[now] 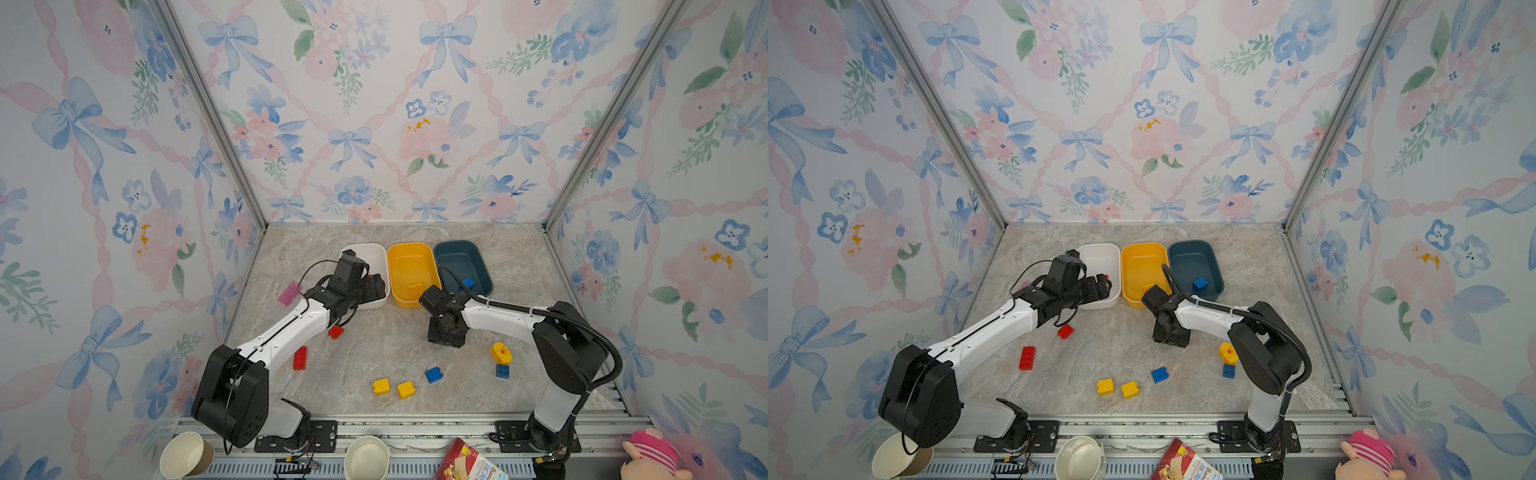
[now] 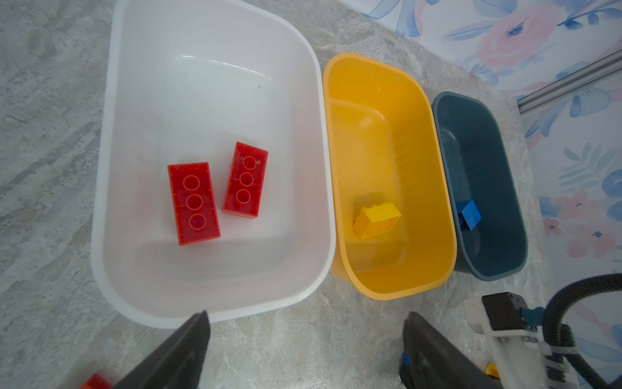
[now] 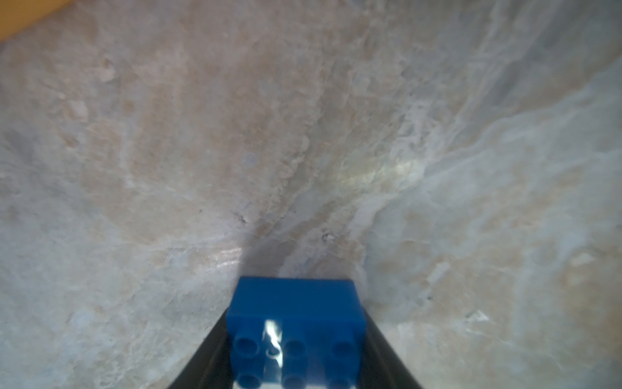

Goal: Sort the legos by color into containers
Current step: 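Close the right gripper on the blue brick, then carry the blue brick with the right gripper over the teal bin, then open the right gripper to drop the blue brick into the teal bin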

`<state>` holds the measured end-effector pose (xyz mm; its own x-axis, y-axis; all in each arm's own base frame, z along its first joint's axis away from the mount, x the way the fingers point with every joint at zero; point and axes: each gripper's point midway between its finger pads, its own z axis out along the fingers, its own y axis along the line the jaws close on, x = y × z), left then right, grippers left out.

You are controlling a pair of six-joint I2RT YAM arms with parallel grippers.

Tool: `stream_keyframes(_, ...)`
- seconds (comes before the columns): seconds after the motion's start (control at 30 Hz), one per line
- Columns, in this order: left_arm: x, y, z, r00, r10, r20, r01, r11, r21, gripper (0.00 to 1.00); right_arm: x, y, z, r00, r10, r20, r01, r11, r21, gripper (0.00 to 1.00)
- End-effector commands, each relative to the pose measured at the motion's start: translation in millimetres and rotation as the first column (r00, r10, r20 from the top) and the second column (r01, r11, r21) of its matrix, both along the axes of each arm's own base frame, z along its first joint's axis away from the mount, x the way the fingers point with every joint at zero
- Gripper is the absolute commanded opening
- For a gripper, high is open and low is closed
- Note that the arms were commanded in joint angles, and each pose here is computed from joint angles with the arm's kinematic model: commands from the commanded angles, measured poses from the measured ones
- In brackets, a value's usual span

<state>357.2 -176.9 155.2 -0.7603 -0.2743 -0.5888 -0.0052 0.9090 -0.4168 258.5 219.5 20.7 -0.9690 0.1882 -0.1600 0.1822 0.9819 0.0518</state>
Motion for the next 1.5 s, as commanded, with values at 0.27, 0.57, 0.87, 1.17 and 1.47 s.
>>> stream_keyframes(0.27,-4.4,0.9,-3.9,1.0,0.006,-0.001,-0.006,1.0,0.003,0.93,9.6,-16.0,60.8,0.994,0.002,0.108,-0.002,1.0,0.0,0.47)
stream_keyframes(0.57,-9.1,2.7,-7.7,1.0,-0.001,0.003,0.001,1.0,0.02,0.93,63.3,-47.8,119.6,0.967,-0.055,0.25,0.048,0.998,0.034,0.46)
stream_keyframes(0.87,-12.8,0.5,-8.0,1.0,-0.01,0.007,0.009,1.0,0.017,0.94,142.8,-67.6,116.3,0.95,-0.099,0.297,0.089,0.995,0.045,0.46)
stream_keyframes(1.17,-18.4,-0.6,-3.7,1.0,-0.02,0.012,0.02,1.0,-0.002,0.94,174.6,-50.6,74.7,0.966,-0.1,0.237,0.081,0.993,0.088,0.47)
stream_keyframes(1.47,-27.0,5.3,-12.1,1.0,-0.002,-0.003,0.002,1.0,-0.002,0.95,172.9,-47.3,73.1,0.972,-0.083,0.219,0.063,0.993,0.095,0.68)
